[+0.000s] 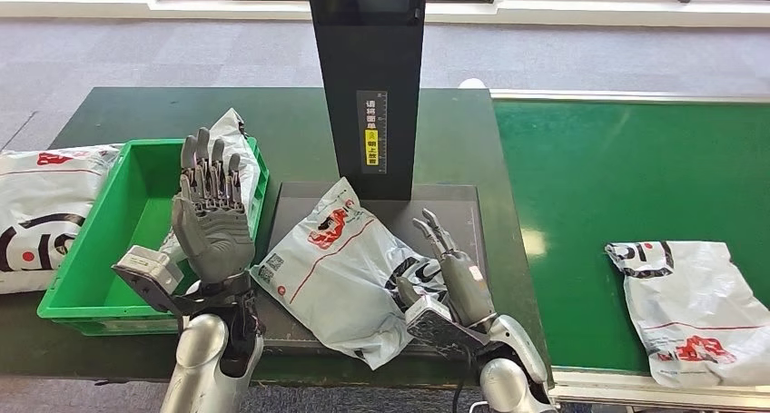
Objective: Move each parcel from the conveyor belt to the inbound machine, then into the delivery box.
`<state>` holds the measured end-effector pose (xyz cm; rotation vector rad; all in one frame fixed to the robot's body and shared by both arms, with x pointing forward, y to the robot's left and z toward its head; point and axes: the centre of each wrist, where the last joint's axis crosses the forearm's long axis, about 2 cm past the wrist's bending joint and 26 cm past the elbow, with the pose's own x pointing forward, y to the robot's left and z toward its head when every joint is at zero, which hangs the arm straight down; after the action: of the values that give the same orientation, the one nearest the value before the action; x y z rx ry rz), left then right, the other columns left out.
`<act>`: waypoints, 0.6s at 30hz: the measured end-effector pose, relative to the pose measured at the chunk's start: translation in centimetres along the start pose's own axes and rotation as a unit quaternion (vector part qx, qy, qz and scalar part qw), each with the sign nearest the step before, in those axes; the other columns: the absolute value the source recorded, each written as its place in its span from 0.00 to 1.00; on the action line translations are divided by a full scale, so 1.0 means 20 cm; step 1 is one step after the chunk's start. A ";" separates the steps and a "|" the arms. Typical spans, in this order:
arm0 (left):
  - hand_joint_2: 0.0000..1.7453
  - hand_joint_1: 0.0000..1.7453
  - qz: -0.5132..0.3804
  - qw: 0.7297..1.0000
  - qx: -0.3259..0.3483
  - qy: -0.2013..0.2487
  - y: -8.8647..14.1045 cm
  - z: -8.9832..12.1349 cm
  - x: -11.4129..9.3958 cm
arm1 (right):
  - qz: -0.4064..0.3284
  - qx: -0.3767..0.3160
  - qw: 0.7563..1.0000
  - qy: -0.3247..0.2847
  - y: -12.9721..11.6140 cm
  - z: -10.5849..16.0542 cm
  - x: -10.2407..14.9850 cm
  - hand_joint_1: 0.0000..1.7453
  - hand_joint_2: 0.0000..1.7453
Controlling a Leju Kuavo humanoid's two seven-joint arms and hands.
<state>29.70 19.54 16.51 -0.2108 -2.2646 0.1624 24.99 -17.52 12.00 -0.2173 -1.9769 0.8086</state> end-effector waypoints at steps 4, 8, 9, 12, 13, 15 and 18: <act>0.00 0.00 -0.002 1.000 0.001 0.001 0.00 0.00 0.00 | 0.009 -0.004 1.000 0.005 0.00 0.01 0.00 0.00 0.00; 0.25 0.00 -0.039 0.999 -0.007 0.014 0.00 0.00 0.00 | 0.068 -0.053 0.996 0.023 -0.02 0.03 0.02 0.00 0.00; 0.50 0.00 -0.068 0.997 -0.026 0.021 -0.01 0.00 0.00 | 0.083 -0.078 0.993 0.019 -0.03 0.03 0.03 0.00 0.00; 1.00 0.00 -0.206 0.968 -0.138 0.048 -0.06 0.01 -0.02 | 0.097 -0.162 0.982 -0.021 -0.10 0.01 0.07 0.00 0.25; 1.00 0.00 -0.257 0.948 -0.177 0.055 -0.08 0.02 -0.04 | 0.098 -0.188 0.977 -0.037 -0.13 0.01 0.08 0.00 0.50; 1.00 0.00 -0.342 0.905 -0.243 0.066 -0.12 0.05 -0.07 | 0.100 -0.227 0.967 -0.057 -0.19 0.01 0.12 0.00 1.00; 1.00 0.00 -0.406 0.854 -0.312 0.088 -0.15 0.13 -0.13 | 0.095 -0.249 0.962 -0.057 -0.27 0.03 0.13 0.00 1.00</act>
<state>29.17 15.92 13.49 0.3954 -1.9624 -1.0033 24.10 -20.67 16.91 -0.6773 -2.2683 0.4311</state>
